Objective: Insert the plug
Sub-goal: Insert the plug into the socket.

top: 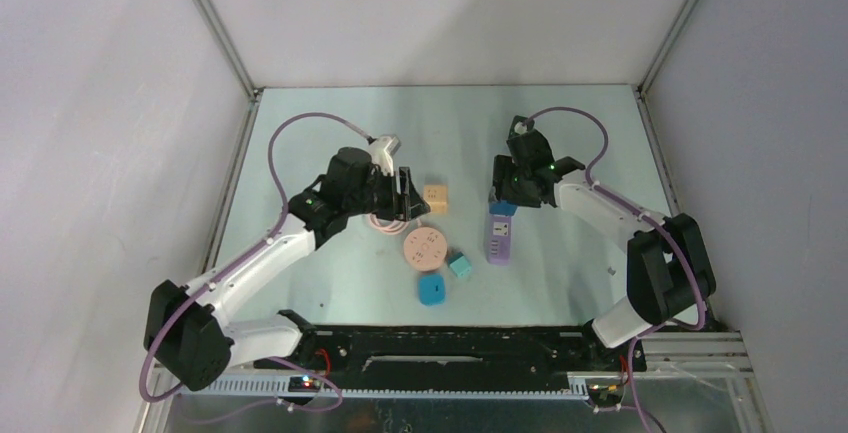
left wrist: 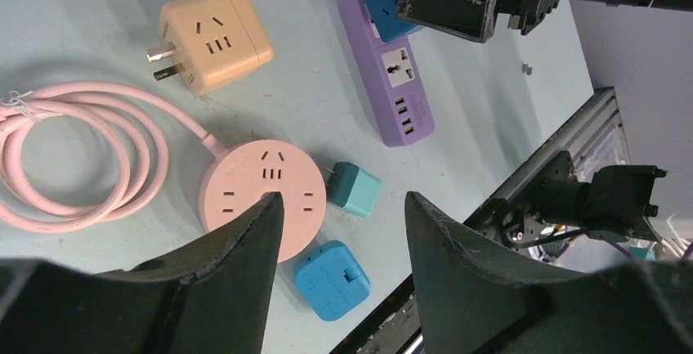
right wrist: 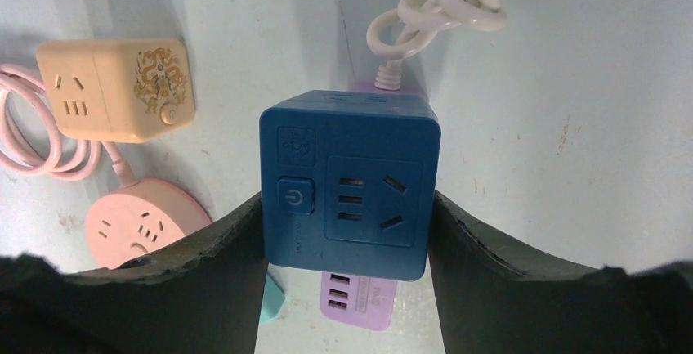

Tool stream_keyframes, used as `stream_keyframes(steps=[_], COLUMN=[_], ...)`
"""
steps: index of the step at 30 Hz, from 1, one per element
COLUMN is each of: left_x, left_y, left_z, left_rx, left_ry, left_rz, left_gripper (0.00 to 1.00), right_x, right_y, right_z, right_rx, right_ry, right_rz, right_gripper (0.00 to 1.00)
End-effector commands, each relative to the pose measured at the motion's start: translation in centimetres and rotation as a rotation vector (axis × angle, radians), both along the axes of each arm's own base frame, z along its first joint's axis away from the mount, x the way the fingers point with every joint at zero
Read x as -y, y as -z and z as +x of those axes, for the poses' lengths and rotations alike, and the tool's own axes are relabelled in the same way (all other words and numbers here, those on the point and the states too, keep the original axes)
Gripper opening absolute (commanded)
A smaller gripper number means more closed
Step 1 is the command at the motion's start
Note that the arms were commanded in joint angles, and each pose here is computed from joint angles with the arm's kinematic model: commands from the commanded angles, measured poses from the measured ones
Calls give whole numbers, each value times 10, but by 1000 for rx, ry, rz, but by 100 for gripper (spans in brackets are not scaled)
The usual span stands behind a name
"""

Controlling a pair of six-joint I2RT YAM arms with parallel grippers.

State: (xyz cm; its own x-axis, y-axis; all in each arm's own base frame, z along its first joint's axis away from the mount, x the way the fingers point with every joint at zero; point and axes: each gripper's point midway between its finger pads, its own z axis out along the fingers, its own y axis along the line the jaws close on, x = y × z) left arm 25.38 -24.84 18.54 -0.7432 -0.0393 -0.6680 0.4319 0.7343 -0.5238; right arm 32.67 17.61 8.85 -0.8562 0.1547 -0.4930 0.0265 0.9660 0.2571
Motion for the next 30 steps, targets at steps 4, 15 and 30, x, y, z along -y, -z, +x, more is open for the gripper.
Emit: stream_keyframes(steps=[4, 15, 30], left_x=[1, 1, 0], left_y=[-2, 0, 0], left_z=[6, 5, 3], left_rx=[29, 25, 28], left_ry=[6, 11, 6], left_rz=[0, -3, -4], left_gripper=[61, 61, 61], right_x=[3, 5, 13], right_y=[-20, -24, 7], right_z=[0, -2, -2], right_rx=[54, 57, 8], right_ry=[39, 59, 78], right_rz=[28, 32, 8], right_gripper=[0, 0, 0])
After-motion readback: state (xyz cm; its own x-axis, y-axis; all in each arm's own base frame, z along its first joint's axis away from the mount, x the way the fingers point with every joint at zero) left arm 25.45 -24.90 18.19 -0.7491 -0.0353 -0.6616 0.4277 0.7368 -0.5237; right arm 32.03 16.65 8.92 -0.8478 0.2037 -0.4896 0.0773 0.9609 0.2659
